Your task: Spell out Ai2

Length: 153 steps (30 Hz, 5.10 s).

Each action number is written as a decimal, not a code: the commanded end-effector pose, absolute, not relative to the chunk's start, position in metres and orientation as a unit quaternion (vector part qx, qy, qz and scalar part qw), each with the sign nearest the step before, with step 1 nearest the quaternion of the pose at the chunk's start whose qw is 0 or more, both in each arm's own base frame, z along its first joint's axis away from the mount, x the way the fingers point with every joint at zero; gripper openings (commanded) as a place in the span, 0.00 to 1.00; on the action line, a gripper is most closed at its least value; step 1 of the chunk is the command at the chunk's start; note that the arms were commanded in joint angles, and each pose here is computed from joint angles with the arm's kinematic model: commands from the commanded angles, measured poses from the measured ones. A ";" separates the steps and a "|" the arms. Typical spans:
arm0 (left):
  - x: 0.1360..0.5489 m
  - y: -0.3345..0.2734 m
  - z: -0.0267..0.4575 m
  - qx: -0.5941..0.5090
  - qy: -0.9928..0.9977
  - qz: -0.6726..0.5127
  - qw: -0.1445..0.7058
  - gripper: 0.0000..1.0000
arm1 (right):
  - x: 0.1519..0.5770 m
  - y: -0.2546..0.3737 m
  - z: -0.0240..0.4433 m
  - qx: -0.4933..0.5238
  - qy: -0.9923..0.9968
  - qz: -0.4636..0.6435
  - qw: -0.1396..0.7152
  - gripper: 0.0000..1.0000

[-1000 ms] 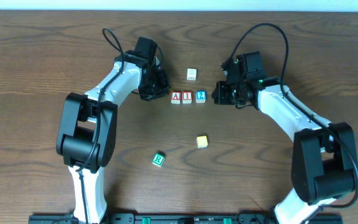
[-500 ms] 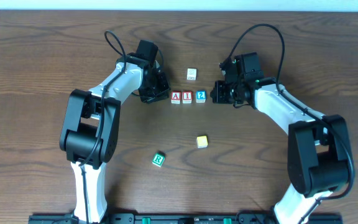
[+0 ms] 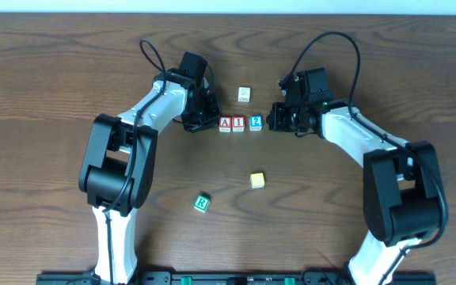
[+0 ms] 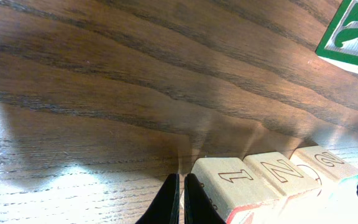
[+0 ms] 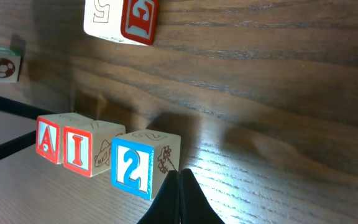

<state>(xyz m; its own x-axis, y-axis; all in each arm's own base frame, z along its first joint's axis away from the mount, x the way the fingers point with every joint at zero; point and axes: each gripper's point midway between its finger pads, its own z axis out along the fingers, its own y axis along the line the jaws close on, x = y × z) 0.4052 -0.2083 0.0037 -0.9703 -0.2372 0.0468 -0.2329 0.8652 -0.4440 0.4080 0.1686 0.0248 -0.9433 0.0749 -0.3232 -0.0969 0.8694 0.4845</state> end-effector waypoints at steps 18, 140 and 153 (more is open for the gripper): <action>0.399 -0.215 -0.004 -0.132 0.965 -0.226 -0.007 0.06 | 0.395 0.193 0.007 -0.018 0.953 0.269 0.140 0.01; 0.196 0.011 0.244 -0.100 0.839 0.002 0.535 0.96 | 0.077 0.057 0.276 -0.062 0.894 0.217 0.387 0.99; 0.202 0.017 0.142 -0.122 0.838 -0.006 0.531 0.95 | 0.077 0.057 0.276 -0.062 0.894 0.217 0.387 0.99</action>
